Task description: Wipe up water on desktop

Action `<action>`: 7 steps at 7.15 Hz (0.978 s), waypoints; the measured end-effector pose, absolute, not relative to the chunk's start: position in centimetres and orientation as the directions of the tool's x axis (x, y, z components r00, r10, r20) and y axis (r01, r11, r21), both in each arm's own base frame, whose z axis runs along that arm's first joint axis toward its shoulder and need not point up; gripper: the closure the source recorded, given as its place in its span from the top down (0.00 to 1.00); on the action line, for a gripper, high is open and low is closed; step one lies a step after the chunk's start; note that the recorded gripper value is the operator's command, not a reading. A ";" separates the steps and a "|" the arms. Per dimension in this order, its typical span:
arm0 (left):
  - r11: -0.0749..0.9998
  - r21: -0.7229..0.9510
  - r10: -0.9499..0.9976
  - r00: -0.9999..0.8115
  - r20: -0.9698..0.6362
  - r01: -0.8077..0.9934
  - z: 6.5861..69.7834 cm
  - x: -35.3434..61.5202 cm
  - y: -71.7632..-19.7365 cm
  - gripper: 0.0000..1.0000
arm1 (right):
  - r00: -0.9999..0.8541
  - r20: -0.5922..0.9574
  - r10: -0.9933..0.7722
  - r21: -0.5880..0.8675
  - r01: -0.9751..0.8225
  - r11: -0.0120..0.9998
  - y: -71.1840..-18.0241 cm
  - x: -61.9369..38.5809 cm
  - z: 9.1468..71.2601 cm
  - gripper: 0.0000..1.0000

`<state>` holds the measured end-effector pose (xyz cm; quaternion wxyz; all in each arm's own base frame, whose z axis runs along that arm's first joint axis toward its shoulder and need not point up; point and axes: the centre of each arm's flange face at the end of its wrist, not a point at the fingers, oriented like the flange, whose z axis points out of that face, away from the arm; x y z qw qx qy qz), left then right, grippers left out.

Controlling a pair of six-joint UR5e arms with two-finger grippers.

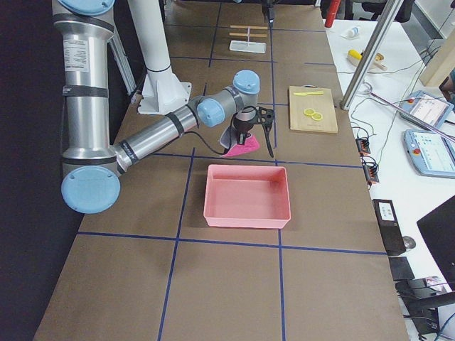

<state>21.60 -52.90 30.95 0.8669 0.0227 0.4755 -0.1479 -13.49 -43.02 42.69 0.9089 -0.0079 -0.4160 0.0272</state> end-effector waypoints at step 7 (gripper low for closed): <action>0.955 -0.100 -0.234 0.503 -0.832 0.279 30.9 21.5 -52.8 1.00 | 0.721 0.692 -0.007 -0.031 0.040 0.999 -46.3 -10.1 53.3 1.00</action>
